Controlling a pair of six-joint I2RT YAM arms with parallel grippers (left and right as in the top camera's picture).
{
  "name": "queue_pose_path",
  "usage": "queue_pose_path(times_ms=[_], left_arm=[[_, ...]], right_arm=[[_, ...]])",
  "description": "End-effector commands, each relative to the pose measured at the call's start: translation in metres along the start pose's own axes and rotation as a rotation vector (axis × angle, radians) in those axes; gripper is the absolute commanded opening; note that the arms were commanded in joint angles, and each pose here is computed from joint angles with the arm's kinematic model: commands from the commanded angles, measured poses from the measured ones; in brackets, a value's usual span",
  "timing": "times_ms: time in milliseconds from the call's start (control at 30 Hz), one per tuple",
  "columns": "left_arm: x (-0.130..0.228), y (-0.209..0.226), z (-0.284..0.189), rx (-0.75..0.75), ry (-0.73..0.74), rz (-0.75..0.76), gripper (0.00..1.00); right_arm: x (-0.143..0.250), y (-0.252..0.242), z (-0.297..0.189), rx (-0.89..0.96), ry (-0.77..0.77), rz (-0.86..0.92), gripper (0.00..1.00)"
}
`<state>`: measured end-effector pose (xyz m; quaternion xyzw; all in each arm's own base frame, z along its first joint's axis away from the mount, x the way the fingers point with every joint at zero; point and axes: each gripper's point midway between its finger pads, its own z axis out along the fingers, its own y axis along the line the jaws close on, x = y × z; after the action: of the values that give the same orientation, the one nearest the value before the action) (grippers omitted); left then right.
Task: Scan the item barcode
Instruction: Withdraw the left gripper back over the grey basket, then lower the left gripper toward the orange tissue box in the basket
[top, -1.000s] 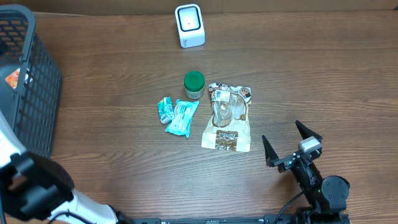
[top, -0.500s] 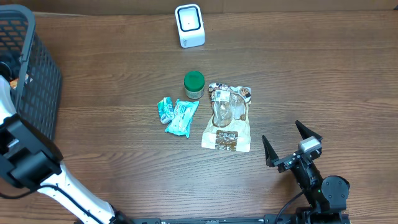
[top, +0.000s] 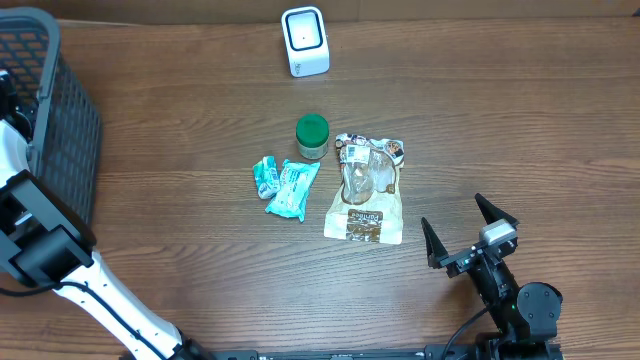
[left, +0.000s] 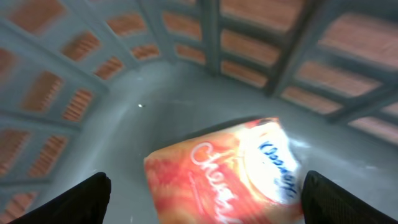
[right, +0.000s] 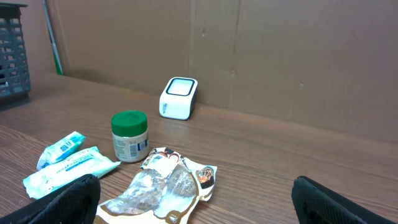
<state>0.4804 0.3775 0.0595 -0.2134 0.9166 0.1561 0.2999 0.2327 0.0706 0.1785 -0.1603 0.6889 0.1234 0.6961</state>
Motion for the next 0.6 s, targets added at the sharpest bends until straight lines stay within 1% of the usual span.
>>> queue_pose_path(times_ms=[0,100,167,200,233,333,367,433,533,567], left_arm=[[0.009,-0.007,0.015,0.017,0.019,0.041,0.81],[0.014,-0.008,0.02,0.019,0.029,0.041,0.79],[0.017,-0.009,0.023,0.021,0.038,0.042,0.73],[0.018,-0.009,0.023,0.022,0.041,0.042,0.69],[0.019,-0.009,0.023,0.021,0.043,0.042,0.61],[0.019,-0.01,0.023,0.022,0.047,0.042,0.24],[0.02,-0.01,0.023,0.022,0.048,0.041,0.17],[0.021,-0.01,0.023,0.024,0.053,0.041,0.13],[0.025,-0.011,0.023,0.027,0.07,0.031,0.04],[0.027,-0.011,0.023,0.027,0.077,0.023,0.04]], right_arm=[[0.001,0.001,0.0,-0.004,-0.007,0.004,1.0],[0.001,0.001,0.0,-0.004,-0.007,0.004,1.0],[0.001,0.001,0.0,-0.004,-0.007,0.004,1.0],[0.001,0.001,0.0,-0.004,-0.007,0.004,1.0],[0.001,0.001,0.0,-0.004,-0.007,0.004,1.0],[0.001,0.001,0.0,-0.004,-0.007,0.004,1.0],[0.001,0.001,0.0,-0.004,-0.007,0.004,1.0],[0.001,0.001,0.0,-0.004,-0.007,0.004,1.0],[0.001,0.001,0.0,-0.004,-0.007,0.004,1.0],[0.001,0.001,0.0,-0.004,-0.007,0.005,1.0]])
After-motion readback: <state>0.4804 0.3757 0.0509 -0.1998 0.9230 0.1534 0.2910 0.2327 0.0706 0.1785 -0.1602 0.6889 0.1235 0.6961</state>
